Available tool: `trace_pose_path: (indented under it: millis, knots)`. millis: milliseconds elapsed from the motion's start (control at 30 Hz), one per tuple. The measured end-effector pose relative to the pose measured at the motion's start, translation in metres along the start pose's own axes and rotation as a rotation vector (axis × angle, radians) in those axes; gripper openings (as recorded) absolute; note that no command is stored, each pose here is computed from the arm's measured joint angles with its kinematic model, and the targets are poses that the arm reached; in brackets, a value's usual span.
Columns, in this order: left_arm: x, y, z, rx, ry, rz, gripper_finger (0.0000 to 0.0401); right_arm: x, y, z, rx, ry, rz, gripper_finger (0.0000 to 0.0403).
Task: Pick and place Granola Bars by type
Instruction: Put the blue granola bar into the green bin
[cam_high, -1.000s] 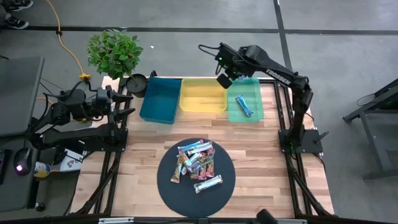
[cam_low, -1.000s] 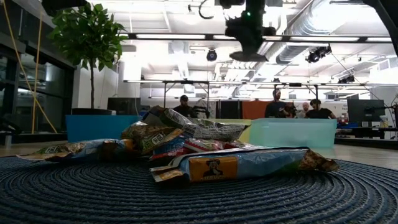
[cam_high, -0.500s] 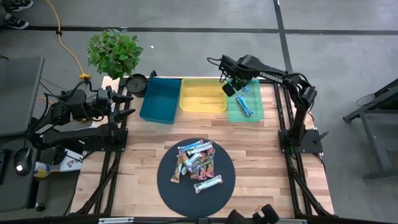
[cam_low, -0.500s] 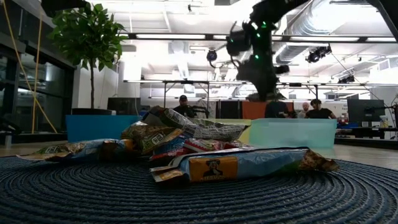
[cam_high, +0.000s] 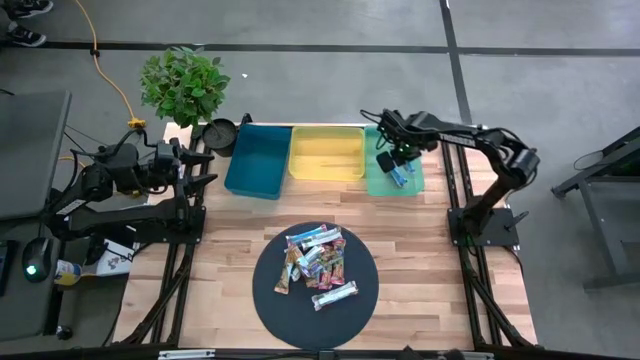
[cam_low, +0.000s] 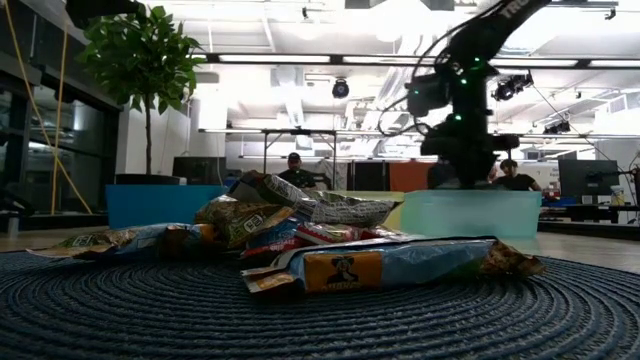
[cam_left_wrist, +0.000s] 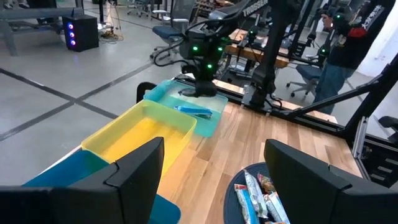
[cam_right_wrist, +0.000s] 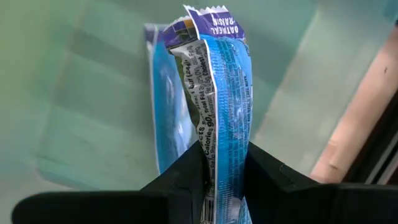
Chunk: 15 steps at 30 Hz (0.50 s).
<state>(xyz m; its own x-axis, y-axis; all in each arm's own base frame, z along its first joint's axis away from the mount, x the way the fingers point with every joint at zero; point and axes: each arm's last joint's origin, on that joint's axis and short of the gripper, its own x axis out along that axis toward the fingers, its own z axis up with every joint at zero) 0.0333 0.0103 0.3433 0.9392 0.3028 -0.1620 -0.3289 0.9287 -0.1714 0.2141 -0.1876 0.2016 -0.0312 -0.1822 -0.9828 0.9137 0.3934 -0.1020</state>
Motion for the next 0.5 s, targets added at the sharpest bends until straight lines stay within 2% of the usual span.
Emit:
trace_pose_path:
  millis: [167,300,500]
  knots:
    - [0.000,0.000,0.000,0.000,0.000,0.001,0.0273,0.009,-0.007,-0.013,-0.021,0.005,-0.012,0.0078]
    - [0.000,0.000,0.000,0.000,0.000,0.001,0.0273,0.015,-0.005,-0.014,-0.056,-0.009,0.045,0.0078]
    - [0.000,0.000,0.000,-0.004,0.000,0.002,0.0273,0.018,-0.003,-0.011,-0.071,-0.056,0.066,0.0078]
